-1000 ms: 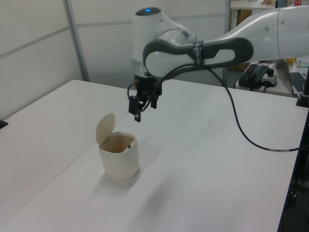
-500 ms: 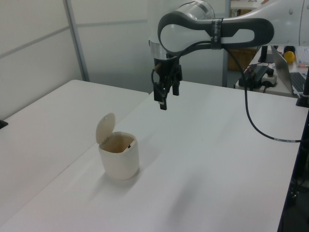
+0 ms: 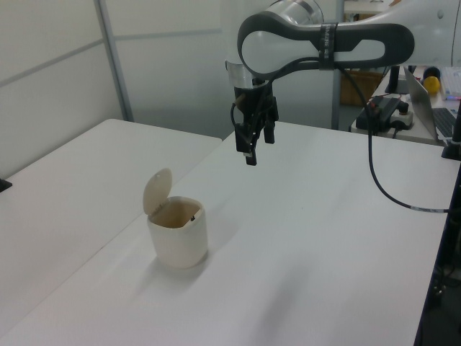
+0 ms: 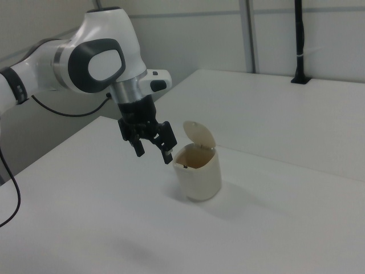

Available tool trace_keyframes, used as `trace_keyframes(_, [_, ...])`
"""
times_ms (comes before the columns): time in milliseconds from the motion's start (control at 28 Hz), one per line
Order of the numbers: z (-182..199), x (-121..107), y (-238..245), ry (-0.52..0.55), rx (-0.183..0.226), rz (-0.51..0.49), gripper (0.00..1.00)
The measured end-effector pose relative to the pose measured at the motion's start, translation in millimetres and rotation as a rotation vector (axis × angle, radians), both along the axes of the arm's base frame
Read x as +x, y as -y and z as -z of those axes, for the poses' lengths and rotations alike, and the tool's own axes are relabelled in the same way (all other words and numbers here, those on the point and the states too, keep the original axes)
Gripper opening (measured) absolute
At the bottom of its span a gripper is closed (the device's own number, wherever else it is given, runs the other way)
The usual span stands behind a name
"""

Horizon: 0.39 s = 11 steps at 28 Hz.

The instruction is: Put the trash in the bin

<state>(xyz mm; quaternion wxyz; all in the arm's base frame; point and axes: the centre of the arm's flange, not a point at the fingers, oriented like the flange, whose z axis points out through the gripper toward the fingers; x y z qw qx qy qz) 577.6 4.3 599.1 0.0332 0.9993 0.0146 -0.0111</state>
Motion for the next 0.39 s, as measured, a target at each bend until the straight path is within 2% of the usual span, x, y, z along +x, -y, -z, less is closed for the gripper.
trace_keyframes(393, [1.3, 0.4, -0.3, -0.002, 0.000, 0.000, 1.00])
